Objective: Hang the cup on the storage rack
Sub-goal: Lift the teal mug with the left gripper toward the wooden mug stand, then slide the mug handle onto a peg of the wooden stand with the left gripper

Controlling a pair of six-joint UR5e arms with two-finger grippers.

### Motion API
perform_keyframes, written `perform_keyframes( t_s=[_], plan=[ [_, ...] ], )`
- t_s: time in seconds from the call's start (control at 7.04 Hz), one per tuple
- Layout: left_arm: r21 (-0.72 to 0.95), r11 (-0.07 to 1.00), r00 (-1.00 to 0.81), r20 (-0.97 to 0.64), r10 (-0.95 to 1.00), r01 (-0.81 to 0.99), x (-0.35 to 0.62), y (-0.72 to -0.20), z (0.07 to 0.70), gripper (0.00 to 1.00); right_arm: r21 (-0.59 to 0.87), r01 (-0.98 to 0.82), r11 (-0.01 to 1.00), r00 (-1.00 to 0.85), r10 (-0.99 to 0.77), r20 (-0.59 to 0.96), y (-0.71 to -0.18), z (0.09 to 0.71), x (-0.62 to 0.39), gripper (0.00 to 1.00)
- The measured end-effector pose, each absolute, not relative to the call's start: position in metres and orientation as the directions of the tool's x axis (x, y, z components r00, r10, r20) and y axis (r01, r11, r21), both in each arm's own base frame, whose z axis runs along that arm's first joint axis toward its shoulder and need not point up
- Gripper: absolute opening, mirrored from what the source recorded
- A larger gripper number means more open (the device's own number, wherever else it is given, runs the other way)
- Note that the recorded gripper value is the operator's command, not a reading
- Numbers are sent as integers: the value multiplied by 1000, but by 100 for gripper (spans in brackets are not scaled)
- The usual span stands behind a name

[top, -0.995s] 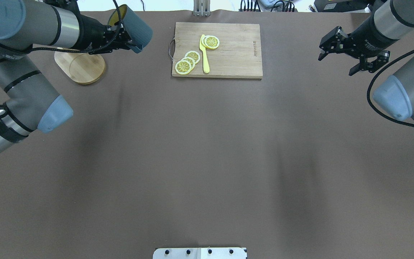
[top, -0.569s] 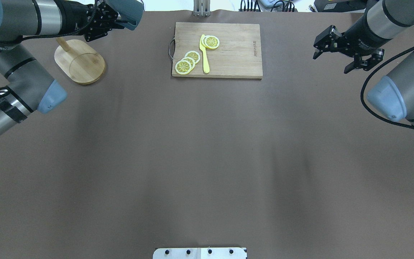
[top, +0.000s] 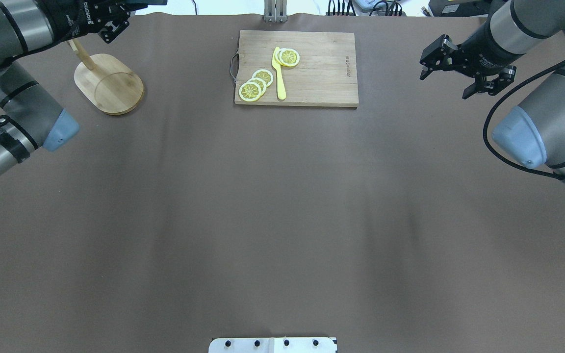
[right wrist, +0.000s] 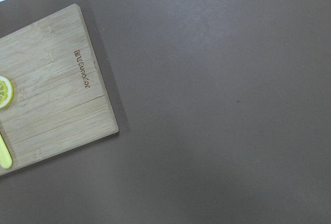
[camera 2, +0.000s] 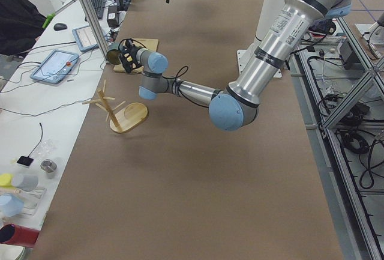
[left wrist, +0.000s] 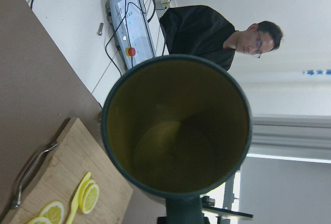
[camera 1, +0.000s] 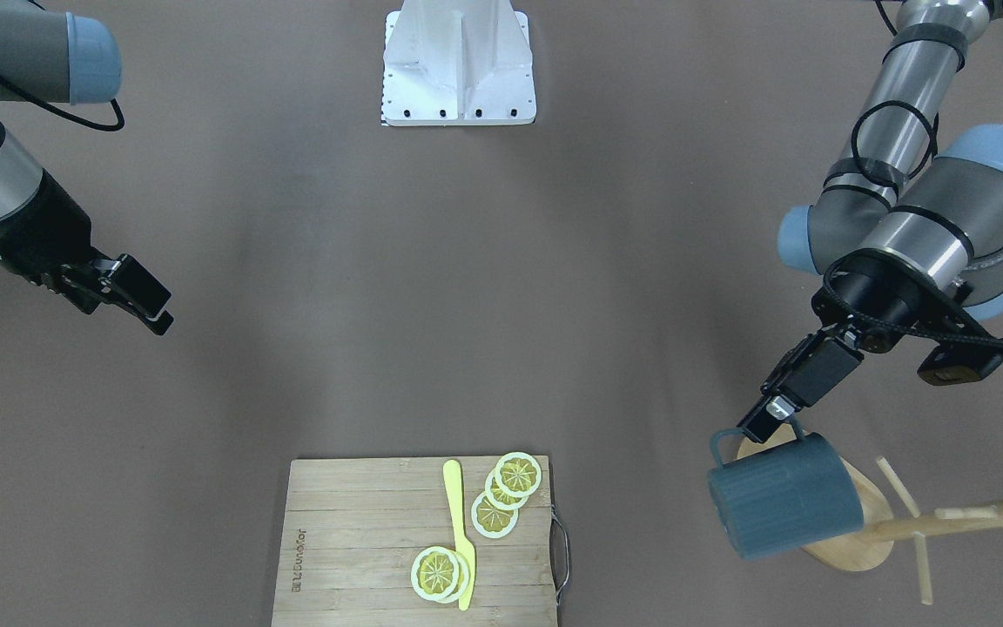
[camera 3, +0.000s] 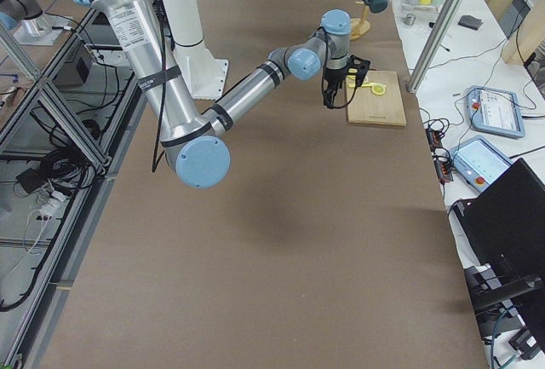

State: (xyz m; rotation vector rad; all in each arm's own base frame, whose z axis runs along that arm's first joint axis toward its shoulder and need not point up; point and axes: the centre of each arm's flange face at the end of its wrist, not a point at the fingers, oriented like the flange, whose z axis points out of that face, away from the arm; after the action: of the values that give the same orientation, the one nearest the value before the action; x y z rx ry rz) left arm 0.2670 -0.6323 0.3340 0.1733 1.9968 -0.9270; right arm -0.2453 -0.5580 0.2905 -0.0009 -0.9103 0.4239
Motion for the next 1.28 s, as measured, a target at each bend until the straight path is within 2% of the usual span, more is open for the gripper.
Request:
perform_keyframes(
  t_s=[0.43,1.28],
  plan=[
    [-664,665,-745,-623,-239,342,256,-629,357,0,-164,-361,918,541,349,765,-558,287,-250,100],
    [-773,613,-857,-420,-300,164,247,-621,388,0,-151,-363,920,552,342,761,-556,287,-258,100]
  ],
)
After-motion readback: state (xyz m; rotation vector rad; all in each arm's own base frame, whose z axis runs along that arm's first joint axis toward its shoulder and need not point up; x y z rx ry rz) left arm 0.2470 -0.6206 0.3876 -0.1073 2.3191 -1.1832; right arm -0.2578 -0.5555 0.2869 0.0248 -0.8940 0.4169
